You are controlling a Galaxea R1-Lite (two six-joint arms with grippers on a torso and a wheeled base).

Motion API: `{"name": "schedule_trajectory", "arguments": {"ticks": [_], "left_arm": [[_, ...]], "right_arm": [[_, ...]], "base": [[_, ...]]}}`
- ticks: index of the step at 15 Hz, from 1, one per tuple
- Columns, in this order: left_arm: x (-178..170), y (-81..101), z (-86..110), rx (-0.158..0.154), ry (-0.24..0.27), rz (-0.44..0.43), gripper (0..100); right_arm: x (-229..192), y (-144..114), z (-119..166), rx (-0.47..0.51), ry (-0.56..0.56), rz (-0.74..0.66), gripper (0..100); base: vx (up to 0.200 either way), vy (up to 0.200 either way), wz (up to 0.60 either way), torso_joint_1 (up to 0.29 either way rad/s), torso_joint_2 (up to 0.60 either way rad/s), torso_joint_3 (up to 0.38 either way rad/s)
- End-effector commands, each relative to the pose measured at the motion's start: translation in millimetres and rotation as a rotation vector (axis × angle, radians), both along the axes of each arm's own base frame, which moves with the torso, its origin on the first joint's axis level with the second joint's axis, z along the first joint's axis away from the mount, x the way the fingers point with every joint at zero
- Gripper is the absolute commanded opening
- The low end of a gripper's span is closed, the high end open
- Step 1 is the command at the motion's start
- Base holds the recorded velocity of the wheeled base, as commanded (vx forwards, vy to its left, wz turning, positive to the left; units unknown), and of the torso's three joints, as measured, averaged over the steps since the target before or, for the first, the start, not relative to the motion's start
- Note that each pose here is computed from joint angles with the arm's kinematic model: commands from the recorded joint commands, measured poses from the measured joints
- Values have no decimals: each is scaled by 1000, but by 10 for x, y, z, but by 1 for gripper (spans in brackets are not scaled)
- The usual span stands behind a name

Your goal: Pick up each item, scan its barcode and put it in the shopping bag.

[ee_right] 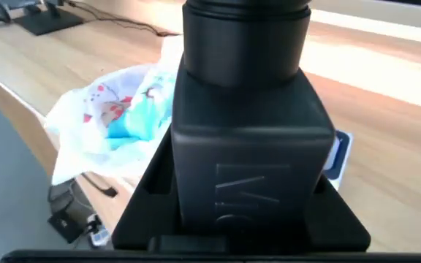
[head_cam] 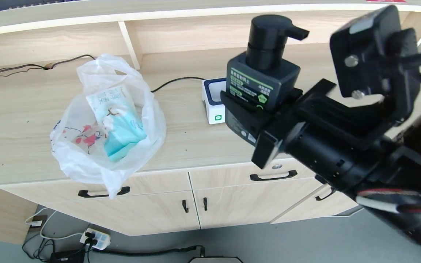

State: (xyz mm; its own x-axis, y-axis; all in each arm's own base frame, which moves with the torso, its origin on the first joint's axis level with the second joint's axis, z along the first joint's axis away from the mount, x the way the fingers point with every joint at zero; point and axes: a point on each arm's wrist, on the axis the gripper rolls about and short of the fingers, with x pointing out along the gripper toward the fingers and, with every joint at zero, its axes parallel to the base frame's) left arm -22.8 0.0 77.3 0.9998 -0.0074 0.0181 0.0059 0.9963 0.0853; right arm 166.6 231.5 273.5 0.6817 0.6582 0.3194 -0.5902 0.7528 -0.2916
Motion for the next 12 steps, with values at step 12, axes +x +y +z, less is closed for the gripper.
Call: {"name": "schedule_trajectory", "arguments": {"ticks": [12], "left_arm": [[1,0,-2,-10,4,0,100]], "right_arm": [[777,-377,52,42,-86,-228,0]], "base": [[-50,117,0,-1,-1,3]]}}
